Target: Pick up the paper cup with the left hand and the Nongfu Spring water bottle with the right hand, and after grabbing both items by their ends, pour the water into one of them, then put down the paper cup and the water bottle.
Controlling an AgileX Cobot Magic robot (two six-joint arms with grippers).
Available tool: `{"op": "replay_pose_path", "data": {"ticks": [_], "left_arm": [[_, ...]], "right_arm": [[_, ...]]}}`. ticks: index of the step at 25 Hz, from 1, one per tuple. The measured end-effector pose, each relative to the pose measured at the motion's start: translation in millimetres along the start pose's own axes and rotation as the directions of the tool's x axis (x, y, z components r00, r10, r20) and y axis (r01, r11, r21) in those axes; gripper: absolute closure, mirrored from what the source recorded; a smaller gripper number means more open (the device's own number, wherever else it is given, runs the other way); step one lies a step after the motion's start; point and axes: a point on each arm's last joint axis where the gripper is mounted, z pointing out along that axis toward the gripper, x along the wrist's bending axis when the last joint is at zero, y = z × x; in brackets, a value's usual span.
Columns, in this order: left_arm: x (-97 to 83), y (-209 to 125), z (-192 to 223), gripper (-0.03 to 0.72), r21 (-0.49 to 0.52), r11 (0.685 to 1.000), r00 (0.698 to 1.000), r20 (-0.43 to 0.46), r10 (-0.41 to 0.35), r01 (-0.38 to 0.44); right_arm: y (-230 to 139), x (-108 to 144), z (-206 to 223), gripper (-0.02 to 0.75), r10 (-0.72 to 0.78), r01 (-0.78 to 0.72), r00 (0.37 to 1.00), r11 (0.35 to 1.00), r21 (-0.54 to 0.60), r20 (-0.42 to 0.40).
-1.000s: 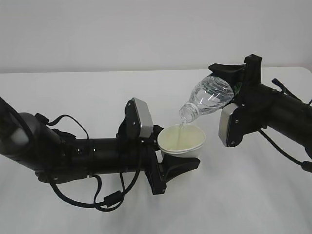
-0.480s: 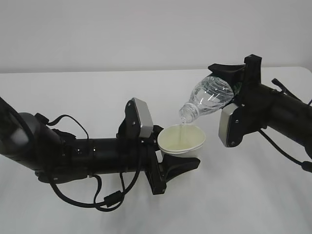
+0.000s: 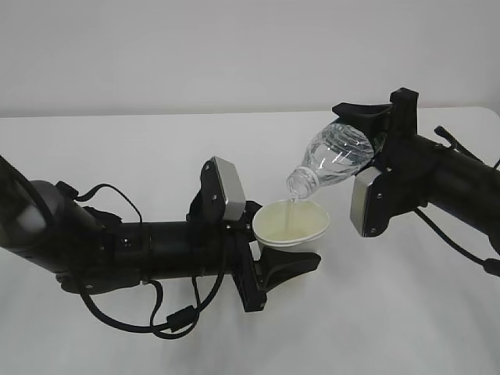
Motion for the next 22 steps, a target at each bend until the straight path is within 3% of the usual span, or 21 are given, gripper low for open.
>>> {"op": "replay_pose_path", "data": {"ticks": [22], "left_arm": [[0.0,0.0,0.0,0.25,0.0,1.0,1.0,0.0,0.0,0.0]], "right_arm": [[0.3,0.0,0.0,0.309,-0.008,0.008,1.0,1.0,-0.003,0.0]]}}
